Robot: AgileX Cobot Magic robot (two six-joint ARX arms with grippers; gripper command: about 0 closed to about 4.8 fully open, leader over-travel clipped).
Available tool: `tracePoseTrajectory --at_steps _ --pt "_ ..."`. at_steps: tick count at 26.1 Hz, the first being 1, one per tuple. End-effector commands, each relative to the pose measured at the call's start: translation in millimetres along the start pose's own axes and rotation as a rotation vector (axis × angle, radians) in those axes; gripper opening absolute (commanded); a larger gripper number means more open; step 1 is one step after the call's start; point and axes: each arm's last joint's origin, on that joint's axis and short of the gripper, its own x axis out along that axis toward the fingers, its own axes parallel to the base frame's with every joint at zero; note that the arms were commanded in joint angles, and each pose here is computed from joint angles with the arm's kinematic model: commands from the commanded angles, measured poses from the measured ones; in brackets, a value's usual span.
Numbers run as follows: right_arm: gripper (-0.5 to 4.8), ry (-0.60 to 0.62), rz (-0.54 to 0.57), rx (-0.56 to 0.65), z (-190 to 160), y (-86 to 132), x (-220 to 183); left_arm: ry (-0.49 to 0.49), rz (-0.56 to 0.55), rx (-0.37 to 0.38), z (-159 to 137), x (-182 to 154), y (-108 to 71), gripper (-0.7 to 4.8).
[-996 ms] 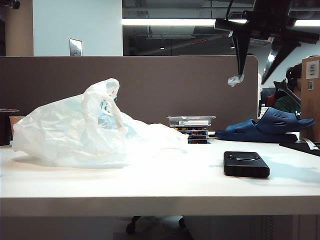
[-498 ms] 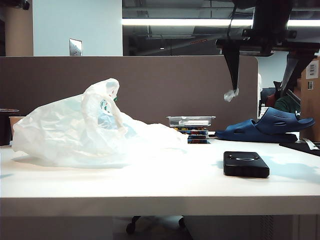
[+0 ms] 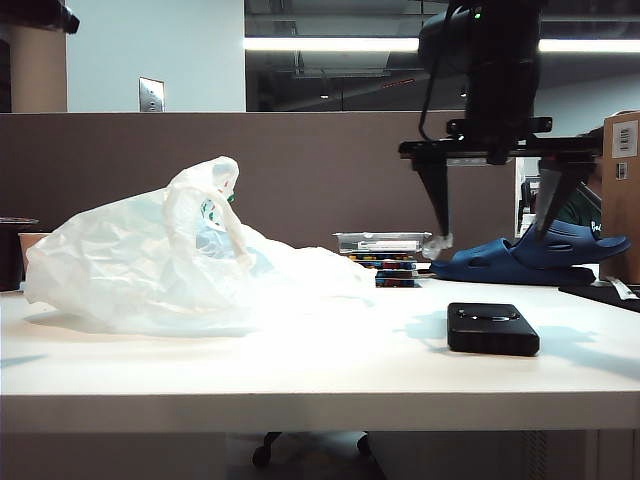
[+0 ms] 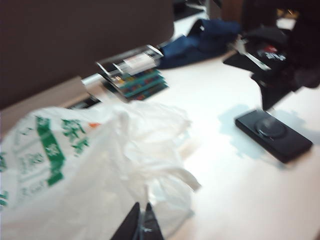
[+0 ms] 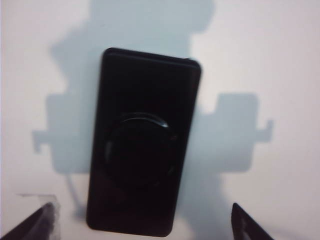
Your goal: Put the power bank into the bag.
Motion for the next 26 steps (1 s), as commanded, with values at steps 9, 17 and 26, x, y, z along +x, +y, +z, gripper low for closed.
tracePoseTrajectory --at_steps 9,17,26 --pt "4.79 -0.060 -0.008 0.144 2.8 1.2 1.7 0.011 -0.014 0.002 -0.7 -0.8 -0.7 -0.06" --pt "4.79 0.023 -0.024 0.150 -12.4 -1.9 27.6 0.007 -0.013 0.004 -0.2 -0.8 -0.6 -0.06" --pt "4.79 0.009 0.014 0.153 -16.2 -0.7 43.1 0.006 -0.012 0.005 -0.1 -0.8 -0.5 -0.06"
